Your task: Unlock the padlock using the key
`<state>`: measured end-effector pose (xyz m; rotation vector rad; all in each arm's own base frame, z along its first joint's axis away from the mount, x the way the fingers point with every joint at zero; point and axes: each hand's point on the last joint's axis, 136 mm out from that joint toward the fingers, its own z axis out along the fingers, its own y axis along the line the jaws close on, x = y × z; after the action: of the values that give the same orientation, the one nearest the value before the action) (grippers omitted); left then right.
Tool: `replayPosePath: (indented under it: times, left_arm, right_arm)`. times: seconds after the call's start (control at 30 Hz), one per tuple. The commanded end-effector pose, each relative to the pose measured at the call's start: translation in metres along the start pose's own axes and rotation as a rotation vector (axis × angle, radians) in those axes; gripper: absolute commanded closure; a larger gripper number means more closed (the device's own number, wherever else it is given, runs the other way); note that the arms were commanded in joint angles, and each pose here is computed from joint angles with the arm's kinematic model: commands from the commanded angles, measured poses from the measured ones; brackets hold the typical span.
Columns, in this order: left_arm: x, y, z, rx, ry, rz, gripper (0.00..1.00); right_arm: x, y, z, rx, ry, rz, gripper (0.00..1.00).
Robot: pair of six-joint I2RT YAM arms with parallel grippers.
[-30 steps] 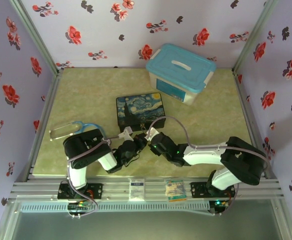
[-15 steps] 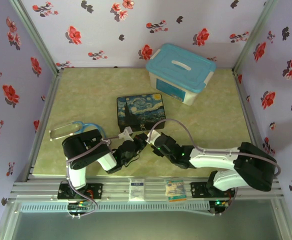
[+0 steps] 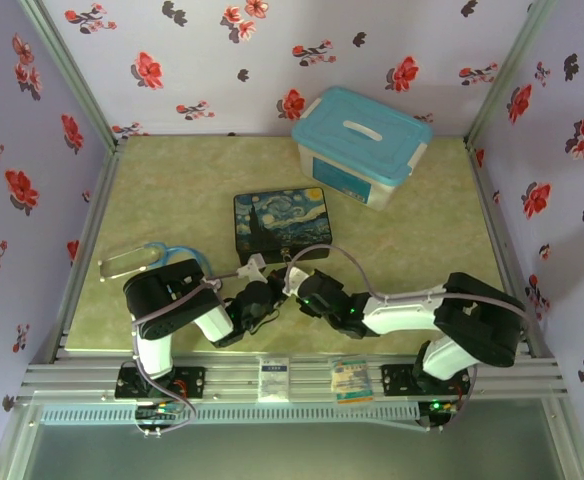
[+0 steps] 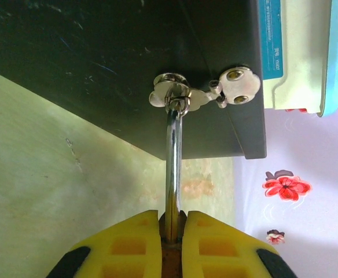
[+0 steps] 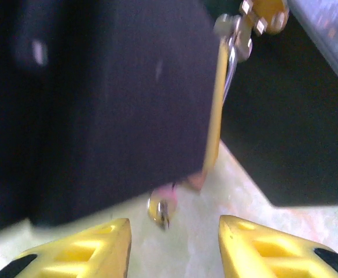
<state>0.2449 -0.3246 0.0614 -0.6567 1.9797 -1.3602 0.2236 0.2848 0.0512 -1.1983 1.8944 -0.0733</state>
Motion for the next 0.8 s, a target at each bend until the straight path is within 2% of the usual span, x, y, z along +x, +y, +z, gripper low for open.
replayPosePath:
  times: [0.0, 0.13, 0.33, 0.47, 0.53, 0.67, 0.77]
  left_arm:
    - [0.011, -0.005, -0.001, 0.009, 0.031, -0.017, 1.0]
    - [0.011, -0.004, -0.001, 0.009, 0.03, -0.029, 1.0]
    - [0.014, -0.003, -0.002, 0.007, 0.037, -0.033, 1.0]
    - [0.013, -0.001, -0.002, 0.004, 0.037, -0.04, 1.0]
    - [0.013, -0.002, -0.003, 0.007, 0.036, -0.038, 1.0]
    - [0.011, -0.002, -0.006, 0.005, 0.035, -0.033, 0.99]
    - [0.011, 0.005, -0.008, -0.01, 0.033, -0.033, 0.93]
  right_arm:
    - [-0.032, -0.008, 0.0, 0.078, -0.088, 0.024, 0.56]
    - [-0.04, -0.003, 0.005, 0.073, -0.125, 0.063, 0.6]
    - [-0.035, -0.016, 0.01, 0.171, -0.099, 0.065, 0.82]
    - [-0.031, -0.016, 0.008, 0.151, -0.096, 0.11, 0.9]
    - [-0.028, -0.015, 0.007, 0.1, -0.1, 0.193, 0.93]
    - [-0.021, -0.014, 0.002, -0.082, -0.14, 0.498, 0.95]
    - [-0.016, -0.008, -0.002, -0.182, -0.157, 0.639, 0.96]
